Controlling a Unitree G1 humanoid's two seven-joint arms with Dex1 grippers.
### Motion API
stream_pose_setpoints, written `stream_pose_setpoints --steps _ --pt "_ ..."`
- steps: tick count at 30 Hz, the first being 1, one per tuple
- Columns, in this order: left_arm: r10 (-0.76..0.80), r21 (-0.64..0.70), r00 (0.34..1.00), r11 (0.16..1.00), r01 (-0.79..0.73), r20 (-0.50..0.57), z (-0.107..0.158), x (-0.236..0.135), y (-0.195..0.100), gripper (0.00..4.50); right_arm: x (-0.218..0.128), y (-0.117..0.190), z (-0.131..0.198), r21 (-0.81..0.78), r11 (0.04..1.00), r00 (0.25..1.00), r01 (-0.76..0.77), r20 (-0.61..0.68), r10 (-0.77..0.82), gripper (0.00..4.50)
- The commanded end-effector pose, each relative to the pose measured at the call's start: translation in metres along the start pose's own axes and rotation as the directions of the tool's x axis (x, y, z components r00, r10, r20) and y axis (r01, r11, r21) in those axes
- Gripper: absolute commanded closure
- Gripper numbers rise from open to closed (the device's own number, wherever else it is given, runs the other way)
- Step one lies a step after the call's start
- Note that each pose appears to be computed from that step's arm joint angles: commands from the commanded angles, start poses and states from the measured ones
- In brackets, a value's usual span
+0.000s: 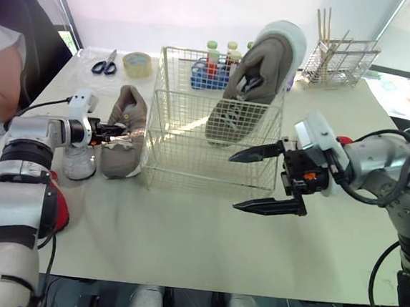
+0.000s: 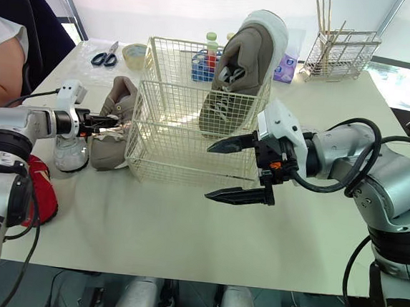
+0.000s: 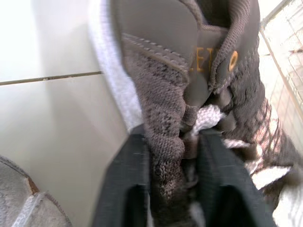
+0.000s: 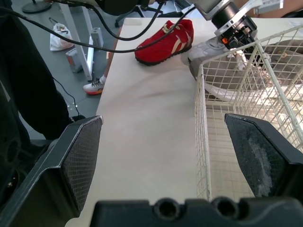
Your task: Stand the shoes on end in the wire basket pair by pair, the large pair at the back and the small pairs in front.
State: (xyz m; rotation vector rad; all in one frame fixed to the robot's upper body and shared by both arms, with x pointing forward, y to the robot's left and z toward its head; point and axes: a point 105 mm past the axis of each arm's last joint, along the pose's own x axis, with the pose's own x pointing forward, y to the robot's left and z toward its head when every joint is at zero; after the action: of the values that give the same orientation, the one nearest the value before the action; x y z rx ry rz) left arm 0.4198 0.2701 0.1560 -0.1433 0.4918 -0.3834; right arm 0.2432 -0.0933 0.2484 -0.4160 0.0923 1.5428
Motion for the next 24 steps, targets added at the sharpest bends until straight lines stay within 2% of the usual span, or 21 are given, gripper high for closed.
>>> stream_pose_setpoints --steps 1,2,3,5,8,9,11,13,16,18,21,24 --pt "0.044 -0.023 0.977 0.999 -0.04 0.21 0.048 -0.014 0.001 4.13 -0.01 -0.004 0.01 -0.062 0.997 0.998 0.055 0.013 -0.054 0.0" --pt "0.072 -0.032 0.96 0.997 -0.066 0.27 0.062 -0.021 0.004 4.13 -0.013 -0.007 0.012 -0.063 0.996 0.997 0.071 0.019 -0.07 0.0" --pt "0.112 -0.011 0.912 0.993 -0.117 0.395 0.088 -0.036 0.007 4.13 -0.019 -0.01 0.016 -0.058 0.994 0.995 0.096 0.032 -0.095 0.0" --pt "0.163 0.015 0.762 0.975 -0.221 0.626 0.135 -0.074 0.008 4.13 -0.032 -0.016 0.025 -0.047 0.988 0.987 0.15 0.067 -0.146 0.0" --pt "0.179 0.026 0.634 0.953 -0.3 0.753 0.174 -0.11 -0.005 4.13 -0.052 -0.025 0.04 -0.035 0.973 0.967 0.23 0.12 -0.224 0.0" --pt "0.099 0.08 0.56 0.955 -0.286 0.823 0.197 -0.13 -0.026 4.13 -0.062 -0.028 0.049 -0.033 0.964 0.954 0.264 0.155 -0.256 0.0" --pt "-0.087 0.178 0.35 0.955 -0.237 0.933 0.239 -0.171 -0.084 4.13 -0.078 -0.031 0.062 -0.034 0.951 0.936 0.308 0.19 -0.297 0.0" --pt "-0.228 0.283 0.237 0.931 -0.232 0.944 0.254 -0.183 -0.131 4.13 -0.085 -0.033 0.061 -0.04 0.94 0.932 0.339 0.152 -0.329 0.0" --pt "-0.384 0.416 0.177 0.882 -0.221 0.906 0.255 -0.167 -0.185 4.13 -0.094 -0.037 0.059 -0.056 0.921 0.92 0.387 0.096 -0.38 0.0" --pt "-0.422 0.446 0.15 0.87 -0.213 0.894 0.255 -0.159 -0.2 4.13 -0.098 -0.037 0.061 -0.057 0.915 0.914 0.4 0.102 -0.393 0.0" --pt "-0.473 0.493 0.14 0.841 -0.224 0.87 0.251 -0.132 -0.225 4.13 -0.099 -0.035 0.059 -0.049 0.908 0.906 0.417 0.096 -0.411 0.0" --pt "-0.507 0.533 0.166 0.816 -0.225 0.846 0.241 -0.103 -0.24 4.13 -0.101 -0.03 0.057 -0.038 0.897 0.896 0.44 0.088 -0.436 0.0"
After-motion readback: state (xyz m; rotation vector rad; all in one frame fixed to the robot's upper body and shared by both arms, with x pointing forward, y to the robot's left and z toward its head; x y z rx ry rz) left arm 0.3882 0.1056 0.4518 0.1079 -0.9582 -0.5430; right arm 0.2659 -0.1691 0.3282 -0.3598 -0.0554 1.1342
